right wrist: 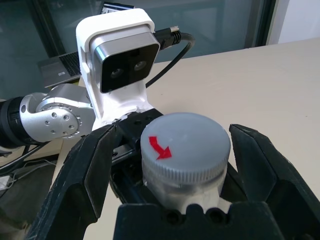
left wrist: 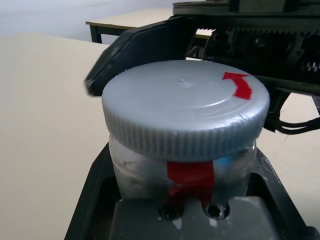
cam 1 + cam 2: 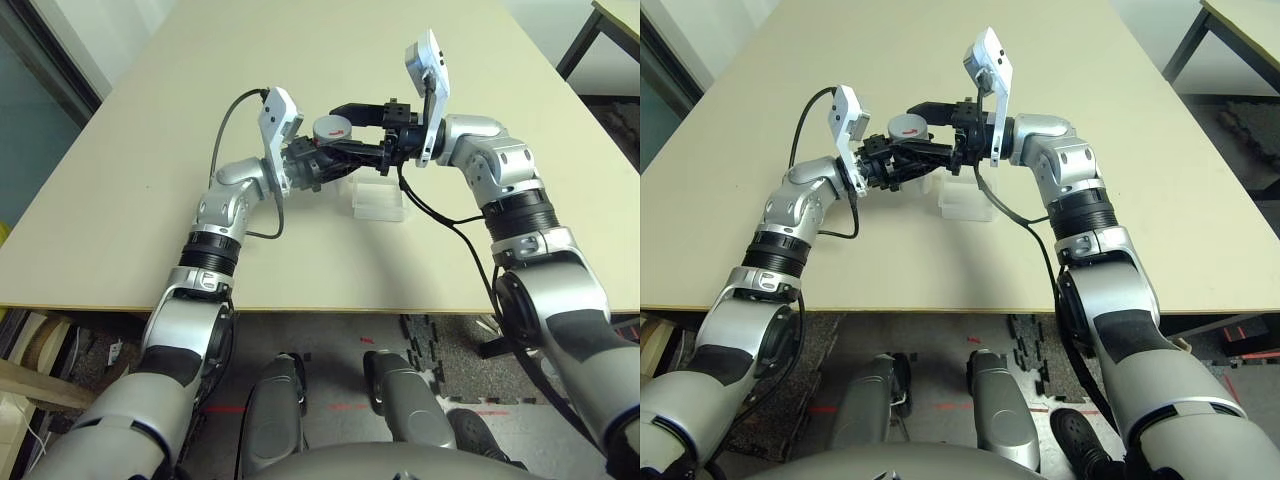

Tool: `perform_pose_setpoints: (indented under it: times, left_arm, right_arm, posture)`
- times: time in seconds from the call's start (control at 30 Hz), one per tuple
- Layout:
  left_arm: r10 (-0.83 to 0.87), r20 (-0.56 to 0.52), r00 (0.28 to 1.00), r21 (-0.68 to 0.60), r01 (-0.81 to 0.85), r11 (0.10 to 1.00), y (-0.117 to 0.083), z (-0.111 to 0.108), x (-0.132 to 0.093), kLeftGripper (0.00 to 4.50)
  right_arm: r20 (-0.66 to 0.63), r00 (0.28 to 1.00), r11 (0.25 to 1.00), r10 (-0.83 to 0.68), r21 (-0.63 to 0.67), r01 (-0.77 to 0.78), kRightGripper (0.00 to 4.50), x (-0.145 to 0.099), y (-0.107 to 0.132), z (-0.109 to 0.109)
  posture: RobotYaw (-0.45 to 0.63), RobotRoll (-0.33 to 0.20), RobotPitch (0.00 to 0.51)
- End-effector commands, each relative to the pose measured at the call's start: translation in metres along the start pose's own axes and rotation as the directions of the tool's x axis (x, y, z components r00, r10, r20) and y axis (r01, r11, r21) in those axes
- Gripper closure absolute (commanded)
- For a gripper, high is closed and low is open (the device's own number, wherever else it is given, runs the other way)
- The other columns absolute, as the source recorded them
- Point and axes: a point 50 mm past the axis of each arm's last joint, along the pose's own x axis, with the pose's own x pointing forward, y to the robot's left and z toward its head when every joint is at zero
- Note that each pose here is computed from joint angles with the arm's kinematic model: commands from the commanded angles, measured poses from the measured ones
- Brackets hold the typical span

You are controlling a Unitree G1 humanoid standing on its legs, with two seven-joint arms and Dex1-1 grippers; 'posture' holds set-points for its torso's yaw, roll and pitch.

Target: Pour the medicine from the bottle into the box.

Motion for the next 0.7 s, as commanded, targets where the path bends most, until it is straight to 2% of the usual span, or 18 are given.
perform_pose_setpoints:
  times: [0.03,0.13,0.17,0.23,0.37,0.53,0.7]
  left_arm:
    - [-0.025,-0.017,1.0,0.017,0.026,1.0,-0.0021,0.0006,0.0063,1.86]
    - [-0.027,-0.016,1.0,0.015,0.027,1.0,-0.002,0.0007,0.0068,1.86]
    - [-0.028,-0.016,0.999,0.015,0.028,0.999,-0.0019,0.0007,0.0068,1.86]
    - [-0.028,-0.016,0.999,0.015,0.028,0.999,-0.0021,0.0006,0.0068,1.86]
    - [-0.027,-0.018,0.999,0.013,0.028,1.0,-0.0023,-0.0004,0.006,1.86]
    - [-0.029,-0.023,0.999,0.006,0.03,1.0,-0.0029,-0.0026,0.0041,1.86]
    - [-0.04,-0.022,0.999,-0.002,0.04,0.999,-0.0049,-0.0031,0.0046,1.86]
  right_arm:
    - [-0.001,1.0,1.0,-0.01,-0.009,0.01,0.0,0.0007,-0.0015,0.001]
    - [-0.001,1.0,1.0,-0.024,-0.011,0.024,0.0,-0.0001,-0.0031,0.0006]
    - [-0.002,1.0,1.0,-0.029,-0.011,0.029,0.17,-0.0003,-0.0037,0.0004]
    - [-0.002,0.999,0.999,-0.037,-0.013,0.037,0.61,-0.001,-0.0046,0.0003]
    - [-0.001,0.999,0.999,-0.046,-0.014,0.046,1.86,-0.0032,-0.0061,0.0006]
    - [-0.001,1.0,1.0,-0.022,-0.021,0.022,1.86,-0.0081,-0.0067,0.0015]
    - [0.023,0.993,0.992,0.119,-0.043,-0.118,1.86,-0.0082,0.0002,0.0039]
  posture:
    - [-0.21,0.0,0.133]
    - [-0.21,0.0,0.134]
    - [-0.21,0.0,0.134]
    - [-0.21,0.0,0.135]
    - [-0.21,0.0,0.136]
    - [-0.21,0.0,0.141]
    - [-0.21,0.0,0.144]
